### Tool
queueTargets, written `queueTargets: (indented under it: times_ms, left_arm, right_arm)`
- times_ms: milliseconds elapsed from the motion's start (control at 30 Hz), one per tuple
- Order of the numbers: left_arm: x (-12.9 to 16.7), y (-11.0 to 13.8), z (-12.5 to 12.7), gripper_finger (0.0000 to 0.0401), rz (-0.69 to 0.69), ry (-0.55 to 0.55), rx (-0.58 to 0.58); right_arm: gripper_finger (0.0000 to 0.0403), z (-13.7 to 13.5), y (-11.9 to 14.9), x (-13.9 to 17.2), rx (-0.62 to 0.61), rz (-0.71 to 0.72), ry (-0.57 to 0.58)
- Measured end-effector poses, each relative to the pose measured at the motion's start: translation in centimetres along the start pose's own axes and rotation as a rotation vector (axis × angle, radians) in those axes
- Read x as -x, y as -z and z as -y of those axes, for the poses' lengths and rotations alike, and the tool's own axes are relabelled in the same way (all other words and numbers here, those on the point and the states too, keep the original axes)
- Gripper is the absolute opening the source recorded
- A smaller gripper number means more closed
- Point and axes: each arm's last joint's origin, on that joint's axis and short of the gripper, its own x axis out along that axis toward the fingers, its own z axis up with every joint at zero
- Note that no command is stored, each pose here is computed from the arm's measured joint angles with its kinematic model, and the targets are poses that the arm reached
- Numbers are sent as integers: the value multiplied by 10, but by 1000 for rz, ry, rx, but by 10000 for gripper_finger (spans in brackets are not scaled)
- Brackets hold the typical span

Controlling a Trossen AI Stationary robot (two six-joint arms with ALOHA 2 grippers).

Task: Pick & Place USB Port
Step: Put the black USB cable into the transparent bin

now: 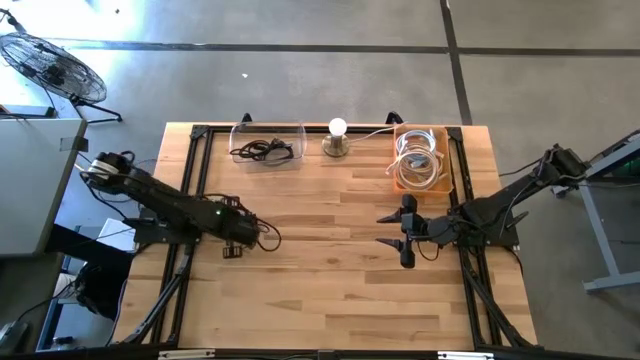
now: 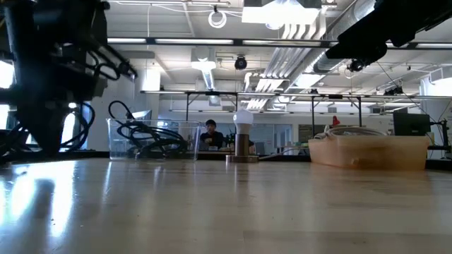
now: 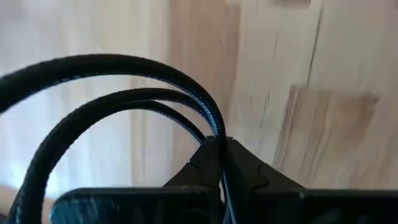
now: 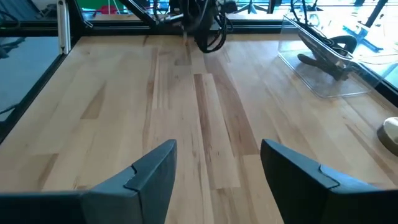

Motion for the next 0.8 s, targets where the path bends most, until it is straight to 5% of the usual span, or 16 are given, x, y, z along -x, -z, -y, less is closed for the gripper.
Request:
queueTargets:
  times_ms: [267,600,800]
  left_arm:
    - [29,5,-13,5,212,-17,49]
    - [76,-3,-50,5,601,-297,104]
    - [99,-20,-89,5,844,-337,54]
  right_arm:
    - [224,0,0,0,1,0,1]
    - [225,2,0,0,19,10,43]
    - [225,2,-1,0,66,17,57]
